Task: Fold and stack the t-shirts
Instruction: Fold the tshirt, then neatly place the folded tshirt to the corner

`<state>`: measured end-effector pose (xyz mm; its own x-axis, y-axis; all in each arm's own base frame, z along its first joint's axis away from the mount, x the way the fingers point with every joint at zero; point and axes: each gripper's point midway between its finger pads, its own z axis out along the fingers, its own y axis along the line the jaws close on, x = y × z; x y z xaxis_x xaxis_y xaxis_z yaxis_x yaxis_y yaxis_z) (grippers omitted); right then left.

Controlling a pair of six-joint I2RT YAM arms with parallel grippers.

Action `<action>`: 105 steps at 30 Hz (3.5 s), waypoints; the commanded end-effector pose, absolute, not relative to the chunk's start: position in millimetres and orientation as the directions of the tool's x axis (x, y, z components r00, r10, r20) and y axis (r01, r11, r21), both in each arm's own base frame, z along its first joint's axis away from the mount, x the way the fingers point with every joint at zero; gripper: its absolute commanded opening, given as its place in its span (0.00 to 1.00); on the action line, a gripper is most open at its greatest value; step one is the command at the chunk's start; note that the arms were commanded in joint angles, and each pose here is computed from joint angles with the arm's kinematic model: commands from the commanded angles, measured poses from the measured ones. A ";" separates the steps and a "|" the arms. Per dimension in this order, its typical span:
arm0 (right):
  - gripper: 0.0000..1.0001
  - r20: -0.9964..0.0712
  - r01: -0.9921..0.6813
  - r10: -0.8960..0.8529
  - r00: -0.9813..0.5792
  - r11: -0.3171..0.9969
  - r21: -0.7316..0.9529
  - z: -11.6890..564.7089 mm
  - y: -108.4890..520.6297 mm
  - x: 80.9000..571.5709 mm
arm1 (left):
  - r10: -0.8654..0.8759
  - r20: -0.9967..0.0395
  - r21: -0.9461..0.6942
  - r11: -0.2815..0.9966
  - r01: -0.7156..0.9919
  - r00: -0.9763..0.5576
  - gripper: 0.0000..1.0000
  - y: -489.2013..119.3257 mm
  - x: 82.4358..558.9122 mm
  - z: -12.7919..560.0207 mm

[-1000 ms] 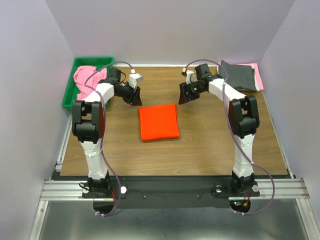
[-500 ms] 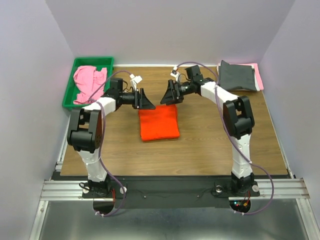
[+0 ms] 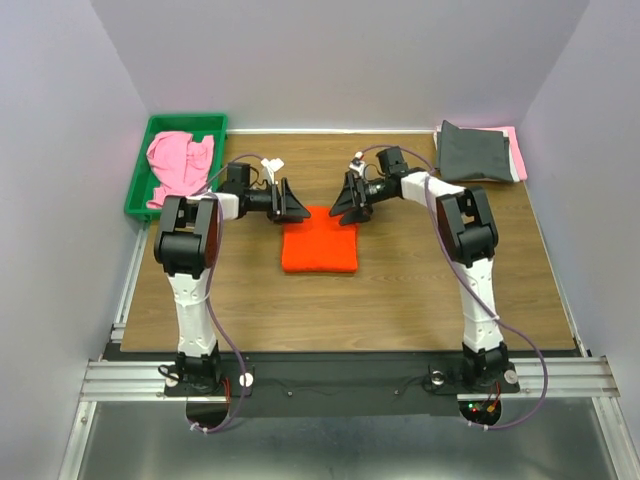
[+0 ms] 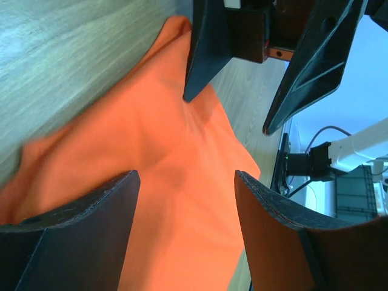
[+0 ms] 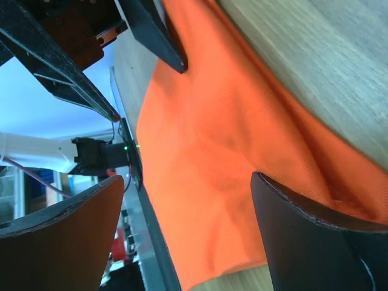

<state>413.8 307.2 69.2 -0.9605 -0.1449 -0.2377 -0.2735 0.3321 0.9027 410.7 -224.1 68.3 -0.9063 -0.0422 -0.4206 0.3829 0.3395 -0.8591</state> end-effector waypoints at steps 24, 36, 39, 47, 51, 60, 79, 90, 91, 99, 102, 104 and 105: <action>0.84 -0.252 -0.288 -0.144 -0.957 0.349 0.892 83.0 314.8 369.1 | -0.009 -0.392 -0.858 0.363 0.362 -0.920 0.66 -217.0 338.8 73.8; 0.82 -0.175 -0.239 -0.218 -0.960 0.314 0.919 137.7 349.6 276.4 | 0.014 -0.385 -0.885 0.277 0.373 -0.923 0.59 -230.5 277.6 129.0; 0.79 -0.128 -0.189 -0.189 -0.974 0.353 0.917 116.5 351.9 279.5 | 0.026 -0.333 -0.898 0.295 0.326 -0.942 0.57 -233.2 273.0 106.9; 0.65 -0.014 -0.075 -0.131 -0.991 0.474 0.878 40.1 320.9 285.5 | 0.013 -0.158 -0.892 0.427 0.149 -0.987 0.51 -215.9 271.3 14.6; 0.59 0.008 -0.033 -0.083 -0.997 0.490 0.871 23.1 298.6 298.9 | -0.022 -0.141 -0.871 0.478 0.113 -0.990 0.51 -200.8 279.3 0.1; 0.57 -0.082 -0.118 -0.099 -0.992 0.455 0.883 53.6 291.5 302.2 | 0.086 -0.345 -0.837 0.423 0.348 -0.935 0.58 -186.0 282.3 50.9; 0.70 -0.304 -0.089 0.206 -0.930 0.677 0.731 106.1 198.6 377.7 | 0.607 -0.785 0.076 0.296 0.952 -0.126 0.51 -292.8 299.0 129.2; 0.70 -0.232 0.104 0.335 -0.913 0.741 0.663 74.9 176.9 366.4 | 0.682 -0.710 0.307 0.075 0.949 0.176 0.54 -342.9 281.8 92.1; 0.70 -0.226 0.116 0.345 -0.911 0.740 0.662 74.2 176.0 367.0 | 0.688 -0.702 0.306 0.057 0.950 0.185 0.54 -345.4 280.5 86.4; 0.70 -0.191 0.159 0.373 -0.908 0.728 0.667 67.2 172.8 373.3 | 0.699 -0.678 0.288 -0.031 0.957 0.227 0.55 -358.1 268.3 66.2; 0.70 -0.178 0.172 0.384 -0.906 0.719 0.673 67.1 172.6 374.5 | 0.719 -0.658 0.273 -0.051 0.961 0.226 0.54 -355.3 265.9 50.9; 0.70 -0.166 0.182 0.388 -0.907 0.713 0.677 65.6 173.5 373.1 | 0.720 -0.658 0.264 -0.054 0.963 0.221 0.53 -359.1 266.5 47.4; 0.70 -0.158 0.190 0.394 -0.906 0.709 0.680 65.6 173.4 372.8 | 0.721 -0.659 0.260 -0.051 0.964 0.216 0.50 -359.7 266.8 45.7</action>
<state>364.2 175.0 59.4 -0.9182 0.3631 -0.1581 0.1730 0.7268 0.6648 262.7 -346.5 39.6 0.1737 0.7443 -0.6449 0.9723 -0.0254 0.2325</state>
